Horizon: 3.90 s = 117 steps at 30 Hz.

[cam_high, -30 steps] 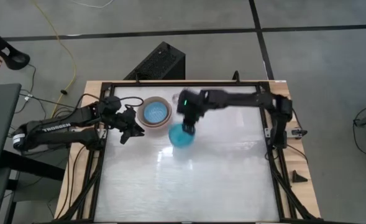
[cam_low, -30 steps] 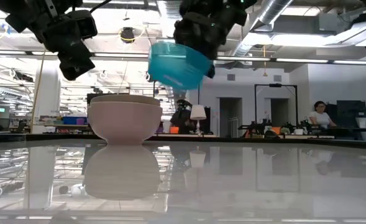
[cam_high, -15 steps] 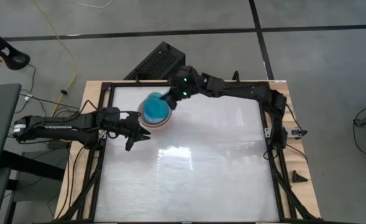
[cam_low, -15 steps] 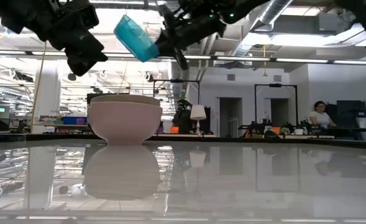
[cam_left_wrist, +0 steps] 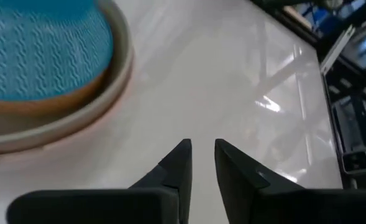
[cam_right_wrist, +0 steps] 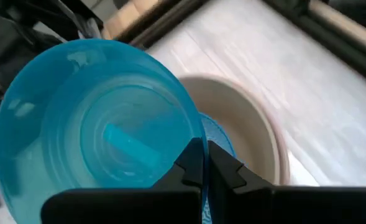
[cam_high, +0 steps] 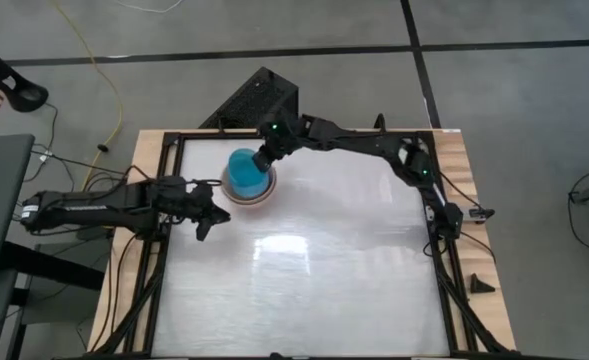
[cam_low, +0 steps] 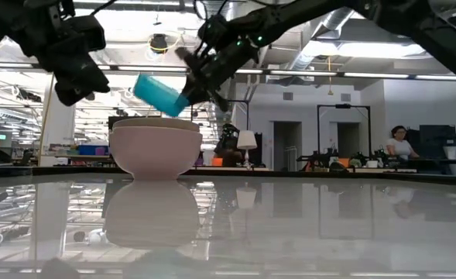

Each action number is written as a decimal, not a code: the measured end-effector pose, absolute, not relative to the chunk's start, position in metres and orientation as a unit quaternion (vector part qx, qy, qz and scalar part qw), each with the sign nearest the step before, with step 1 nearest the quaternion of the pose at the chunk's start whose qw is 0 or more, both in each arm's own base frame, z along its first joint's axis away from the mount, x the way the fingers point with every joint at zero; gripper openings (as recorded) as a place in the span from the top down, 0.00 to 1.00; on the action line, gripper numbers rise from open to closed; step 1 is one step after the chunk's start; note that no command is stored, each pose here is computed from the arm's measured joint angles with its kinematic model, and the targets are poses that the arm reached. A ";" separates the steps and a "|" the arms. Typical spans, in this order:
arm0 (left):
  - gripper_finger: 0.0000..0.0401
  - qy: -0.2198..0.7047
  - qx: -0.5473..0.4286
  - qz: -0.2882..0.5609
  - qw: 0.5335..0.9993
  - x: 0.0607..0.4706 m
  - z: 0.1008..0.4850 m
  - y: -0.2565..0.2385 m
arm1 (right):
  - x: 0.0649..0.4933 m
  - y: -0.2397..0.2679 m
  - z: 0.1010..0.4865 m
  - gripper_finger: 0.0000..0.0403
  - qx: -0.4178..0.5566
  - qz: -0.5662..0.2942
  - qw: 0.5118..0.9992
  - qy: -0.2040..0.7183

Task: Nest bowls inside each other
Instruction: Stack the blue plastic bowl on top of the orange and blue ceramic bowl, then return to Home Position

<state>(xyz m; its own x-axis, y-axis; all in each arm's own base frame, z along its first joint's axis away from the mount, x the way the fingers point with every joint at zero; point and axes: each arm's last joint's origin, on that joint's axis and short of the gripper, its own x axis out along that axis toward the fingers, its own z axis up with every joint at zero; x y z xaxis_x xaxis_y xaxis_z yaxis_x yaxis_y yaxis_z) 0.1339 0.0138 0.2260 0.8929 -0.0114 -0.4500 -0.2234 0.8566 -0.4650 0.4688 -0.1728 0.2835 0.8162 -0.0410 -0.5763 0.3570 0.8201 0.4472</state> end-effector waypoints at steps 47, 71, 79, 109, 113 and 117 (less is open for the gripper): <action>0.92 0.100 -0.109 0.074 0.986 0.133 0.251 0.021 | 0.346 -0.120 0.383 0.52 0.124 0.059 0.898 0.419; 0.92 -0.049 -0.207 0.129 0.969 0.095 0.216 0.030 | 0.189 -0.028 0.203 0.71 0.209 0.049 0.969 0.120; 0.93 -0.070 -0.232 0.099 0.965 0.098 0.187 0.029 | 0.167 -0.027 0.172 0.94 0.180 0.043 0.982 0.034; 1.00 0.005 -0.236 0.146 0.961 0.098 0.163 0.031 | 0.149 -0.021 0.141 0.90 0.171 0.088 0.977 0.090; 1.00 0.005 -0.236 0.146 0.961 0.098 0.163 0.031 | 0.149 -0.021 0.141 0.90 0.171 0.088 0.977 0.091; 1.00 0.005 -0.236 0.146 0.961 0.098 0.163 0.031 | 0.149 -0.021 0.141 0.90 0.171 0.087 0.977 0.091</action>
<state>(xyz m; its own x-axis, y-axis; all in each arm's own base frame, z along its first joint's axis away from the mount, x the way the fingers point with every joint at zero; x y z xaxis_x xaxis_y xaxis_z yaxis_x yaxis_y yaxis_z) 0.0978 0.0309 0.1631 0.9573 0.2779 -0.0792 -0.2830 0.8460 -0.4519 0.1492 -0.0214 0.1409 0.9682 0.2018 -0.1477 -0.1397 0.9263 0.3500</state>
